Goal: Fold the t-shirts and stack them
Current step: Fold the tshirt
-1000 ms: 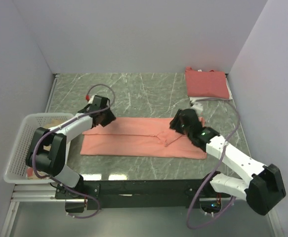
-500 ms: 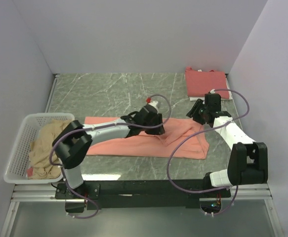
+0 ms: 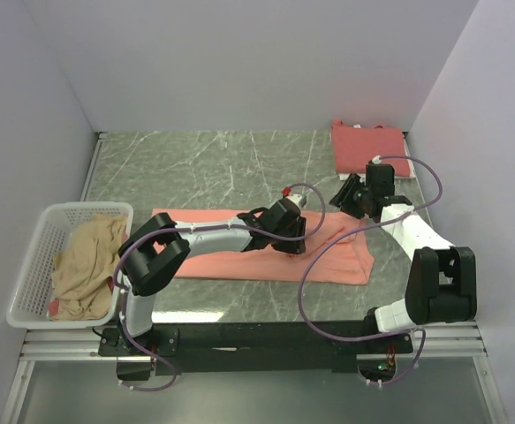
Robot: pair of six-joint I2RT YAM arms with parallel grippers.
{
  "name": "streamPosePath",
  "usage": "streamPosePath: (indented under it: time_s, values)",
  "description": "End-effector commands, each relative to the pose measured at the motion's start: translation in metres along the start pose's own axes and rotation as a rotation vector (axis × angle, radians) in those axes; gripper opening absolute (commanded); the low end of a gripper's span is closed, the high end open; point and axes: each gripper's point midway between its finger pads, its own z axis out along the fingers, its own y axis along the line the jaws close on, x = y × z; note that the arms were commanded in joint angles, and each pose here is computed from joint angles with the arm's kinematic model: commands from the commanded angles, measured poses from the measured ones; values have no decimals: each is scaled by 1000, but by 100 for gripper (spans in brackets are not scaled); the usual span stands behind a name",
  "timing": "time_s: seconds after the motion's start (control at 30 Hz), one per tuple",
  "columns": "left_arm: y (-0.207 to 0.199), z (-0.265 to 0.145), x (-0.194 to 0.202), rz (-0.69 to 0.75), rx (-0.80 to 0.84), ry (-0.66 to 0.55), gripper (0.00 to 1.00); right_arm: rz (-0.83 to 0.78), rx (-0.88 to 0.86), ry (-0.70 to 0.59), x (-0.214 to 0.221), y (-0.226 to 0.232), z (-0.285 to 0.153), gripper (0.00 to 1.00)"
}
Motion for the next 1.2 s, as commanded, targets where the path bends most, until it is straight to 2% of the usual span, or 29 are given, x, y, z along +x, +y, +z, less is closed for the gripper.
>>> streamPosePath:
  time_s: [0.0, 0.43, 0.67, 0.87, 1.17]
  values:
    - [-17, 0, -11, 44, 30, -30, 45, -26, -37, -51, -21, 11, -1, 51]
    - [-7, 4, -3, 47, -51, -15, 36, -53, -9, 2, -9, 0, 15, 49]
    - [-8, 1, -4, 45, -51, -17, 19, -47, 35, 24, 4, -15, 24, 47]
    - [-10, -3, -8, 41, -49, -23, 9, -48, 103, 9, 6, -30, 20, 47]
    - [-13, -7, -15, 38, -48, -36, 6, -58, 155, 12, 20, -41, 18, 47]
